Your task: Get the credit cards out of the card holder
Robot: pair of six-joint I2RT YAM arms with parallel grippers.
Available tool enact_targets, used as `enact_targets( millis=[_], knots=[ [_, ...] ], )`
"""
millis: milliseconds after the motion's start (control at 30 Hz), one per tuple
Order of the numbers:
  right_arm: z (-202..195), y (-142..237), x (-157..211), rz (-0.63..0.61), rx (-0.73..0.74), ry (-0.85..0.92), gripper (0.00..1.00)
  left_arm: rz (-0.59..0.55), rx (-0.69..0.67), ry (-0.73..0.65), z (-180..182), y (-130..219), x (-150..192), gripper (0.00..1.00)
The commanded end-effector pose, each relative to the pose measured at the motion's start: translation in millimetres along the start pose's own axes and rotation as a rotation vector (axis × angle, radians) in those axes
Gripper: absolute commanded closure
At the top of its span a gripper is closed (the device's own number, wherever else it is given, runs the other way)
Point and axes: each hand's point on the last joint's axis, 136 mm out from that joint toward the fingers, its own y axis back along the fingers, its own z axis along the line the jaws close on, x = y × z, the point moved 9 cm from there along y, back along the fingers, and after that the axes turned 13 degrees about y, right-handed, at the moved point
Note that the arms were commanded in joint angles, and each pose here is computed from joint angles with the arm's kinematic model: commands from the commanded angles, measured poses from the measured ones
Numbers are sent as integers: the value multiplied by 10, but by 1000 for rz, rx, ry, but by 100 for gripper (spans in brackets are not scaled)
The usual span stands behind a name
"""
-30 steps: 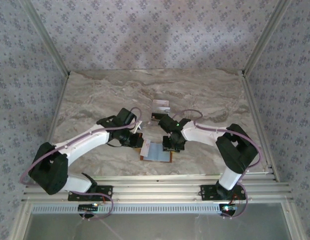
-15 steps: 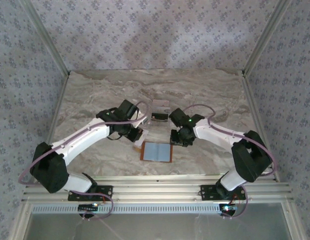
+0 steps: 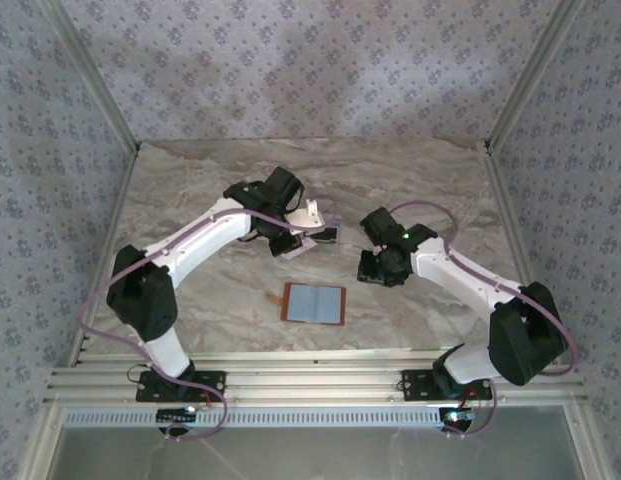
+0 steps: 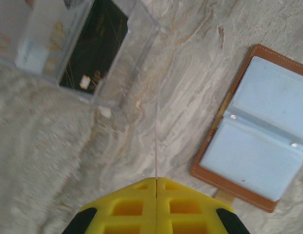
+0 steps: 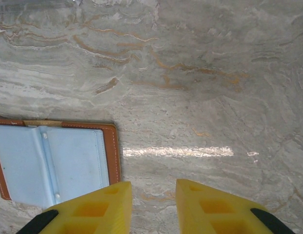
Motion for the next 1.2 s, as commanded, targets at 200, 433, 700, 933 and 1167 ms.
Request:
enact_targets(
  millis=[200,433,700,933,1167],
  knots=[
    [-124,-1,143,24,39,-9,70,40,-25,-357,280,92,-359,100],
    [-185,-32,154,23,22,-39,69,35,-92,-417,529,10,-657,100],
    [-221,-55,125,33,18,-47,70,17,-141,-446,714,-155,-904,100],
    [-251,-92,108,41,13,-56,70,38,-133,-469,787,-347,-1007,100],
    [-269,-114,94,45,8,-62,70,54,-118,-487,809,-492,-1042,100]
  ],
)
